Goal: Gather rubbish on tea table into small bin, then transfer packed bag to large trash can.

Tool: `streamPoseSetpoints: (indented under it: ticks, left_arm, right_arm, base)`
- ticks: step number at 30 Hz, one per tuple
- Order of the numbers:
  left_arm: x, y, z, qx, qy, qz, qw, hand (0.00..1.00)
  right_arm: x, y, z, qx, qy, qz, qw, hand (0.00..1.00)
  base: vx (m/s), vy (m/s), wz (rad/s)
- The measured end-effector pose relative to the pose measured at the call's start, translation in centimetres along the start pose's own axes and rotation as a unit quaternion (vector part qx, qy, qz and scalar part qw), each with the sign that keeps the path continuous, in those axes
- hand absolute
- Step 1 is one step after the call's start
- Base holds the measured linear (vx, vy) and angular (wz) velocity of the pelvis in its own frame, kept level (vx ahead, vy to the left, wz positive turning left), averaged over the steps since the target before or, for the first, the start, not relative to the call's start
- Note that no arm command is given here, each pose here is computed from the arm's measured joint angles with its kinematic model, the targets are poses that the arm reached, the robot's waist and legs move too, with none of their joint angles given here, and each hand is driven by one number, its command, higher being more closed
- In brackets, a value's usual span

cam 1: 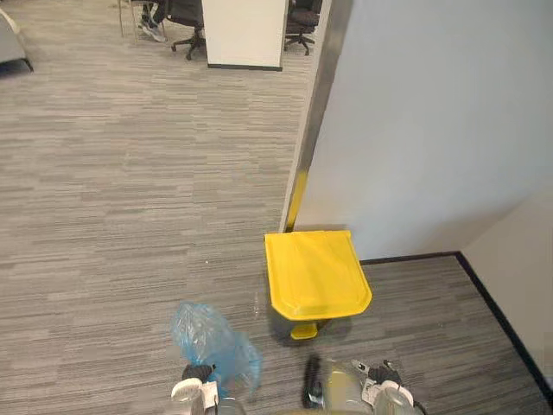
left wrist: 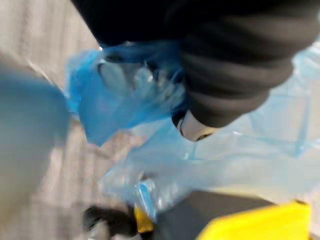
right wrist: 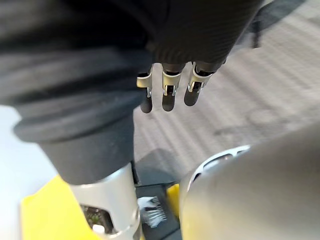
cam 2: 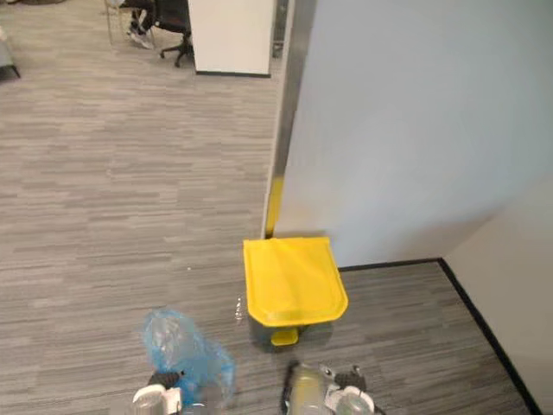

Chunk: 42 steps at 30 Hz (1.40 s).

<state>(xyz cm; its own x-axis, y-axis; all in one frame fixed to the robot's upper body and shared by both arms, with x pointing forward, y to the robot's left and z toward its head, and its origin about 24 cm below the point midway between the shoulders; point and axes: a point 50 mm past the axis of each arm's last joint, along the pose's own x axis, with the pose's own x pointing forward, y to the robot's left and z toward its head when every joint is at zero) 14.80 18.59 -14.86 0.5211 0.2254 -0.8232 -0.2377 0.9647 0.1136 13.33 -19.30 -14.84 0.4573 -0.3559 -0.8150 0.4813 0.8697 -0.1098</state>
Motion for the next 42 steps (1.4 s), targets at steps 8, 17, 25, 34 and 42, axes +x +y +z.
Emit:
streamPoseSetpoints:
  ticks: [8,17,25,34,42]
  left_arm:
    - [-0.1,-3.7,1.9,-0.006,-0.027,-0.050,0.998,1.00]
    - [0.3,-3.3,4.3,-0.023,-0.053,-0.041,0.997,1.00]
    - [0.1,-3.4,7.8,-0.015,-0.123,-0.040,0.992,1.00]
    - [-0.5,-3.5,11.4,-0.017,-0.195,-0.038,0.980,1.00]
    - [-1.3,-4.7,14.0,-0.026,-0.244,-0.064,0.967,1.00]
  right_arm:
    - [0.4,-1.0,1.5,0.033,-0.021,-0.022,0.999,0.00]
    - [0.6,0.2,3.7,0.034,-0.048,-0.008,0.998,0.00]
    - [-0.7,4.9,10.4,-0.006,-0.173,0.067,0.983,0.00]
    - [-6.4,7.8,24.2,-0.008,-0.425,0.113,0.898,0.00]
    - [-9.5,5.5,31.8,0.003,-0.513,0.069,0.855,0.00]
  base:
    - [0.24,-0.156,0.25]
    - [-0.05,-0.041,0.12]
    - [-0.07,-0.058,0.19]
    - [-0.12,-0.075,0.10]
    - [-0.01,-0.059,0.06]
